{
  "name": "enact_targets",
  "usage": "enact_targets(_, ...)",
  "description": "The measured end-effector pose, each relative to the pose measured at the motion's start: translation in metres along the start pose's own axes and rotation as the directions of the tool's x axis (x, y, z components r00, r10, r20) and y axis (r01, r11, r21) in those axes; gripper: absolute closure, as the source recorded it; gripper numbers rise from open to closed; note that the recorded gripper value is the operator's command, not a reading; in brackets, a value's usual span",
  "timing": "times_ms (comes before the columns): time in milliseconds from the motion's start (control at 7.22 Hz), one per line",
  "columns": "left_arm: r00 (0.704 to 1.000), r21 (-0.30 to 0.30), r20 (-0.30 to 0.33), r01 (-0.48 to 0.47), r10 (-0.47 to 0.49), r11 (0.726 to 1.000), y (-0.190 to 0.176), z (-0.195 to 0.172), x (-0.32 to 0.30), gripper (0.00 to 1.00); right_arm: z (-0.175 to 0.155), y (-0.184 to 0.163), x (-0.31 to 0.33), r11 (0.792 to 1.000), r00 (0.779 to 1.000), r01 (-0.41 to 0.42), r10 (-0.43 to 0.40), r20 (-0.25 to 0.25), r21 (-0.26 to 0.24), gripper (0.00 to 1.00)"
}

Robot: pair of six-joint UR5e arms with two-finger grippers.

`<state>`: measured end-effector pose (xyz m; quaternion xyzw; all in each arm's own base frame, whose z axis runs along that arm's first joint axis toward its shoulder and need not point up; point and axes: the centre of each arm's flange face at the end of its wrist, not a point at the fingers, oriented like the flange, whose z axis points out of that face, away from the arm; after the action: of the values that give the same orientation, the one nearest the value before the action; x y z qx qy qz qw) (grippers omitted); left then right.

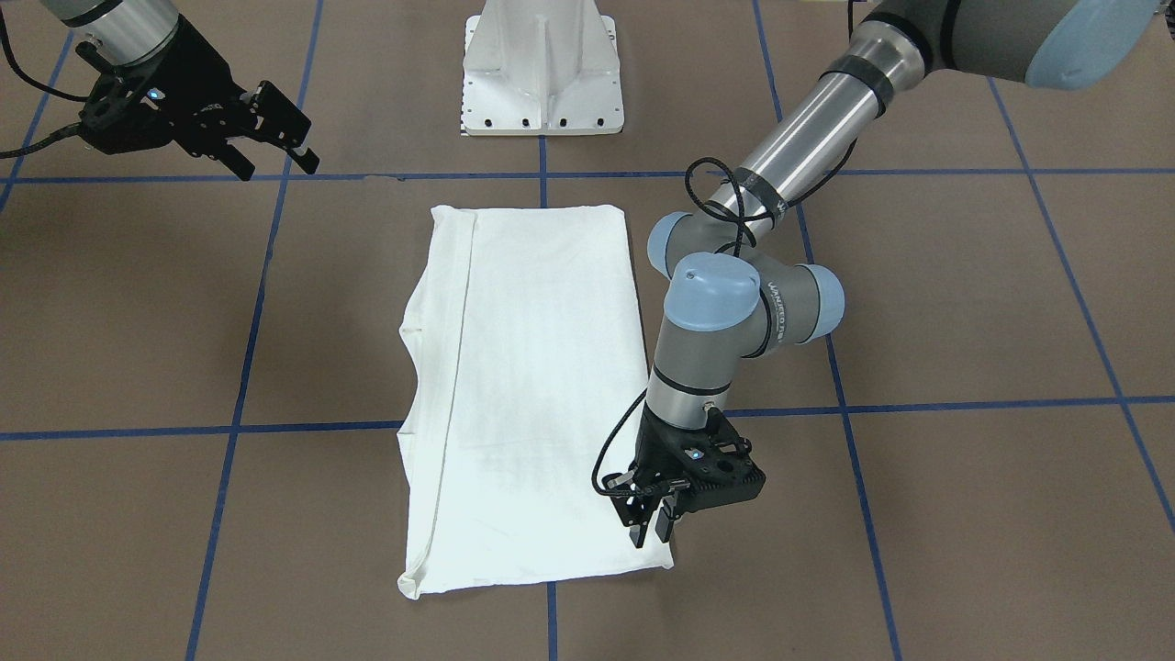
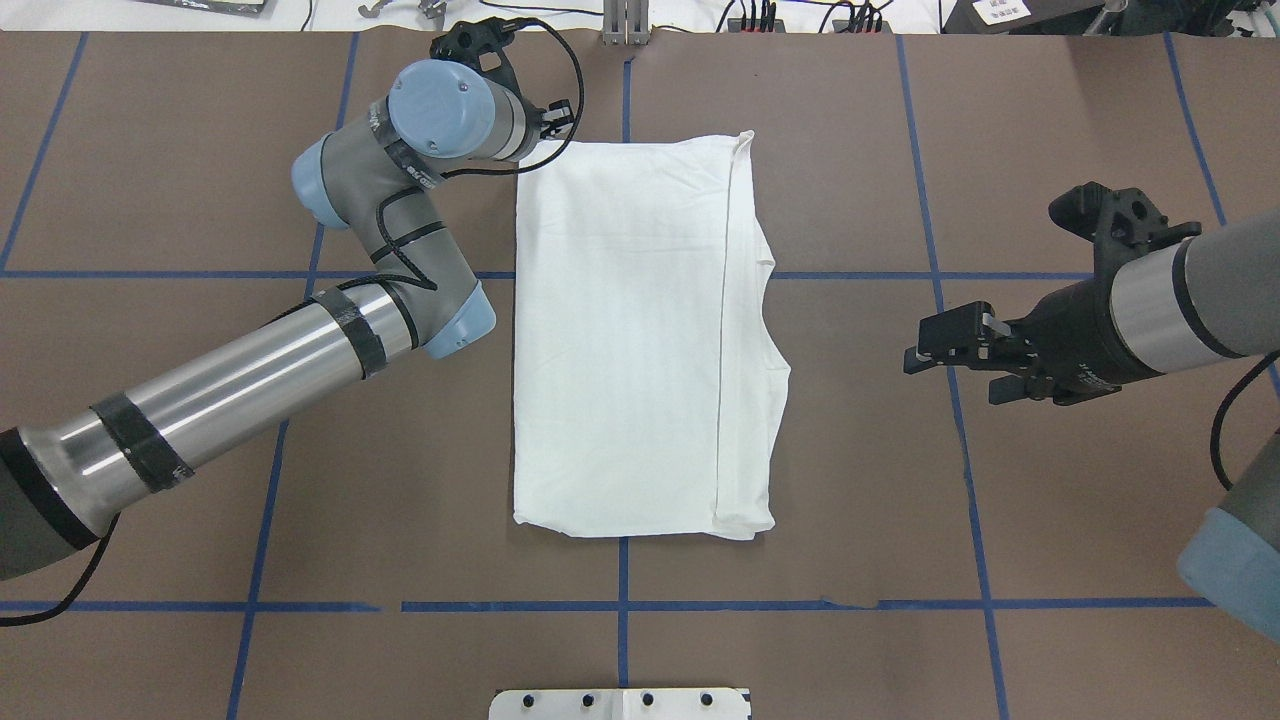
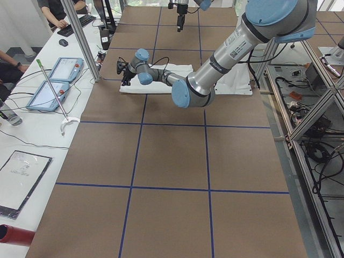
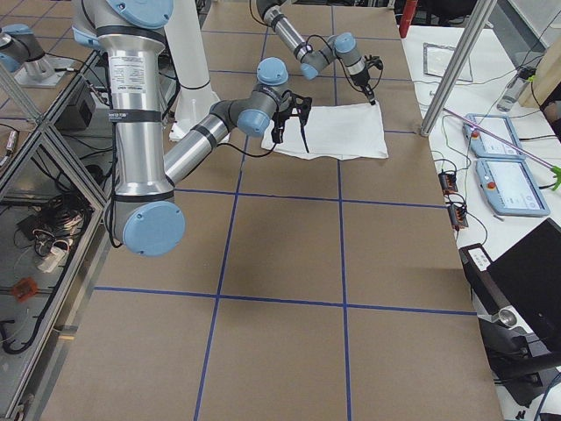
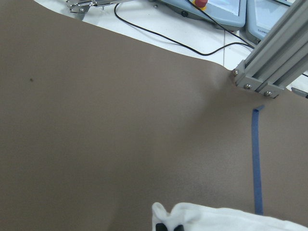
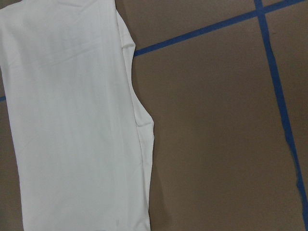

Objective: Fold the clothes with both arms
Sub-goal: 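Release the shirt with the left gripper and lower the right gripper onto the shirt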

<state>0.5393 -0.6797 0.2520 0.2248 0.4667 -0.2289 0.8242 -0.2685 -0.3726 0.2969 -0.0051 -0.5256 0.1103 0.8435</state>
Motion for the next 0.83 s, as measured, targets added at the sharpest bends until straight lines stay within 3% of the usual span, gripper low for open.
enact_targets(277,1.000,-0.021,-0.015,0.007,-0.007,1.000,-0.016,-0.009,-0.003,0.00,0.012,-0.005,0.000,0.999,0.999,0.032,-0.031,-0.024,0.017,0.00)
enact_targets(416,1.000,-0.073,-0.022,0.009,-0.011,0.997,-0.016,-0.021,-0.013,0.00,0.025,-0.002,-0.001,0.998,0.997,0.064,-0.063,-0.051,0.026,0.00)
enact_targets(554,1.000,-0.121,-0.016,0.004,-0.006,0.993,-0.011,-0.045,-0.027,0.00,0.040,0.005,-0.006,0.994,0.990,0.104,-0.101,-0.096,0.027,0.00)
enact_targets(831,1.000,-0.160,-0.006,-0.021,0.021,0.987,0.003,-0.125,-0.051,0.00,0.081,0.031,-0.052,0.985,0.963,0.173,-0.164,-0.215,0.023,0.00)
